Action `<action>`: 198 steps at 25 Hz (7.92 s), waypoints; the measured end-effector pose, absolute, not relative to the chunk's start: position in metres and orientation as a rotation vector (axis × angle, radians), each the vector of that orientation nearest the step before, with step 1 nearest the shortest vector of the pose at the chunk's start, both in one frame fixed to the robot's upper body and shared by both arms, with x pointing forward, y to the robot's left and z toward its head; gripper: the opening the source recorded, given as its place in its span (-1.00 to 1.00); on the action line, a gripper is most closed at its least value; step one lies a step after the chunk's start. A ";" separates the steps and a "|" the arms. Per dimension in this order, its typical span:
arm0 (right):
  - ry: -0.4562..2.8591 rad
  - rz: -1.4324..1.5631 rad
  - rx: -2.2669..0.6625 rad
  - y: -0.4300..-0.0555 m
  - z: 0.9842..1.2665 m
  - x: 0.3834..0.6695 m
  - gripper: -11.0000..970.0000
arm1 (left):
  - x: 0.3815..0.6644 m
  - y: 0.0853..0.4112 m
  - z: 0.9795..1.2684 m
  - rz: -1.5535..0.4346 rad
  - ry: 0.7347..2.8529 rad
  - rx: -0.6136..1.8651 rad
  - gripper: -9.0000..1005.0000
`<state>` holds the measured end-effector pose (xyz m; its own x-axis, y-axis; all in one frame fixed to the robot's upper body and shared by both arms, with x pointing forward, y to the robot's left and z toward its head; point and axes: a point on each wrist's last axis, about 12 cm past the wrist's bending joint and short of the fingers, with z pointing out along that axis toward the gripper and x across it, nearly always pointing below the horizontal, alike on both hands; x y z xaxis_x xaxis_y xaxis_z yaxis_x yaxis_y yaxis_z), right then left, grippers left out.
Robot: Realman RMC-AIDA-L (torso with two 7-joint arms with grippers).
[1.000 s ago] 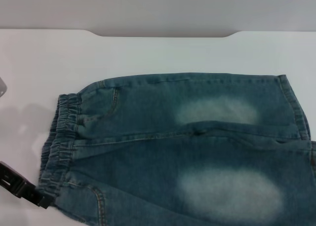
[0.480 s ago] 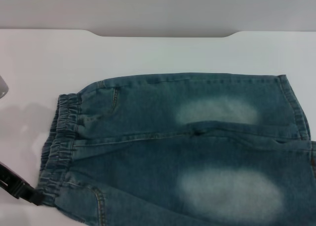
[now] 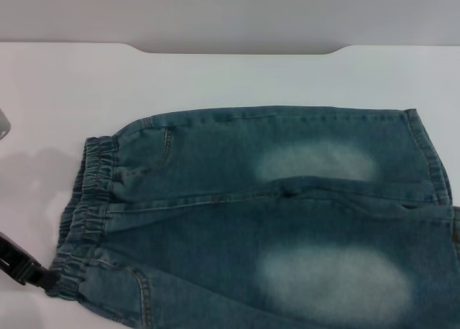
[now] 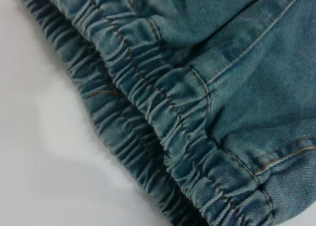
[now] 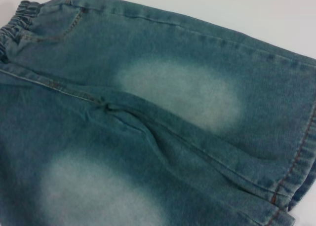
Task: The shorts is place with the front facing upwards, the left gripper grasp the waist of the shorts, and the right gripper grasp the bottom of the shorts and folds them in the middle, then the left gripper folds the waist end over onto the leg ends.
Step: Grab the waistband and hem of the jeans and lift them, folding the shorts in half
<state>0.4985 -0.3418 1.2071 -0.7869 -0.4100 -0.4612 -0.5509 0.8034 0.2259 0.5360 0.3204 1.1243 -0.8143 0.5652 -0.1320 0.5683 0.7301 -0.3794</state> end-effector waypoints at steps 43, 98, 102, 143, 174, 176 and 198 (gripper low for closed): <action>2.935 0.590 -0.905 -0.347 1.163 0.463 -0.01 | 0.544 0.304 1.124 -0.606 2.905 1.038 -0.92; 2.941 0.563 -1.075 -0.309 1.129 0.493 -0.15 | 0.547 0.298 1.125 -0.593 2.901 1.078 -0.92; 2.926 0.582 -1.089 -0.306 1.129 0.494 -0.17 | 0.547 0.298 1.124 -0.586 2.903 1.079 -0.92; 2.922 0.557 -1.124 -0.302 1.127 0.494 -0.97 | 0.553 0.301 1.129 -0.539 2.880 1.081 -0.92; 2.460 0.539 -0.920 -0.332 1.177 0.503 -0.97 | 0.585 0.282 1.161 -0.472 2.701 1.129 -0.92; 2.446 0.517 -0.895 -0.336 1.178 0.504 -0.97 | 0.586 0.281 1.164 -0.467 2.690 1.146 -0.92; 2.221 0.356 -0.655 -0.364 1.212 0.525 -0.97 | 0.614 0.250 1.203 -0.396 2.496 1.223 -0.92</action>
<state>0.5246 -0.3643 1.2122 -0.5650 -0.3411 -0.7513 -0.5586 0.8283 0.0440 0.6137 0.2499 1.2025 -0.5758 0.7069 -0.4108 0.7993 0.5923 -0.1012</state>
